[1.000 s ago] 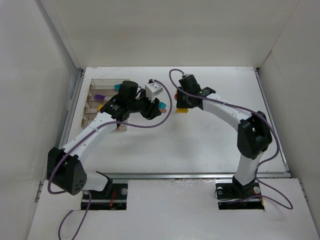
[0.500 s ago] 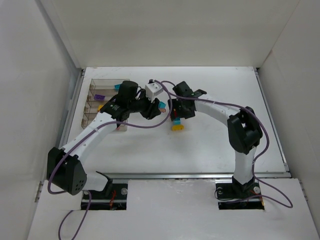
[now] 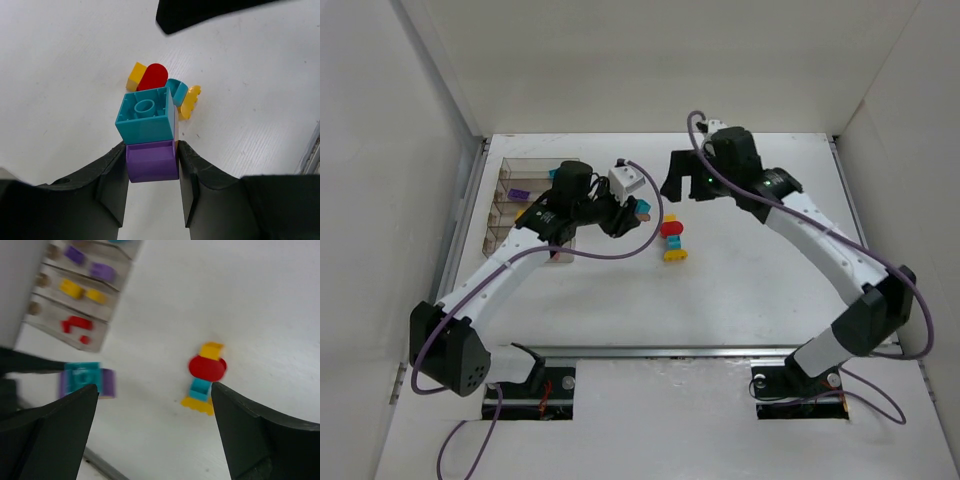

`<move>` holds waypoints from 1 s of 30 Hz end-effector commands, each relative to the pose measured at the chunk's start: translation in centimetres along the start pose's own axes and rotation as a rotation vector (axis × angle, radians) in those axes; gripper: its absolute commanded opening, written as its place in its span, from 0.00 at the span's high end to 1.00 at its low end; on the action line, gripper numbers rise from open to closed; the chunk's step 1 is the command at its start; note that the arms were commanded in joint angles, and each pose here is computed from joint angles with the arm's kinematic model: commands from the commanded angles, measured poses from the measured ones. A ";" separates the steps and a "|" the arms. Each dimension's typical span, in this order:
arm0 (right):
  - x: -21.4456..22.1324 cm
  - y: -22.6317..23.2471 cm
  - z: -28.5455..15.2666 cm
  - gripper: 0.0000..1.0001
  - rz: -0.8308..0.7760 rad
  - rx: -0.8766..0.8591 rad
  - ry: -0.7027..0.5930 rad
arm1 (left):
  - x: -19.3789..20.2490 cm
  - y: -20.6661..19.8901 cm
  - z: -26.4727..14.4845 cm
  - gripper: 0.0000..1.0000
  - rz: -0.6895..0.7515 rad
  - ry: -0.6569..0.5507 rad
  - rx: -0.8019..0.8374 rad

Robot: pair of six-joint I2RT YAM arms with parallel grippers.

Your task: Sort the legos into containers by color

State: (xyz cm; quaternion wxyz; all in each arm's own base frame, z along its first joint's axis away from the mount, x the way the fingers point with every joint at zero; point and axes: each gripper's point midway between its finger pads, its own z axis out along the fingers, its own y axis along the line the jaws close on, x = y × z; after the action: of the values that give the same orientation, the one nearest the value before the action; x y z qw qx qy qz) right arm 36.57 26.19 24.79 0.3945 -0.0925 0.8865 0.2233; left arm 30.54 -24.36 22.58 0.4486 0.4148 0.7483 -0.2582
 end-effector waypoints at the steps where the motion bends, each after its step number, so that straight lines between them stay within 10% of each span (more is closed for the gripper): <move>1: -3.0 5.4 -1.9 0.00 -0.054 -0.276 -0.089 | -2.7 -0.2 -1.1 1.00 0.082 -0.092 0.003; 16: -1.3 11.3 -0.7 0.20 -0.063 -0.598 0.002 | -3.6 -0.3 -1.1 1.00 0.099 -0.115 0.005; 28: 0.1 11.7 0.1 1.00 -0.047 -0.644 0.066 | -3.4 1.0 -1.1 1.00 0.071 -0.108 -0.072; 30: 0.1 11.7 0.0 1.00 -0.038 -0.644 0.069 | -3.1 1.1 -1.1 1.00 0.066 -0.098 -0.079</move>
State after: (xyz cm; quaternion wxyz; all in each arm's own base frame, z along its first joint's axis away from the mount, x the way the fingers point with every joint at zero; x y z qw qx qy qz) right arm 33.84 35.26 26.54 0.3196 -0.2068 0.8099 0.4462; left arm 31.11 -24.12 23.16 0.4660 0.4178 0.7417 -0.2412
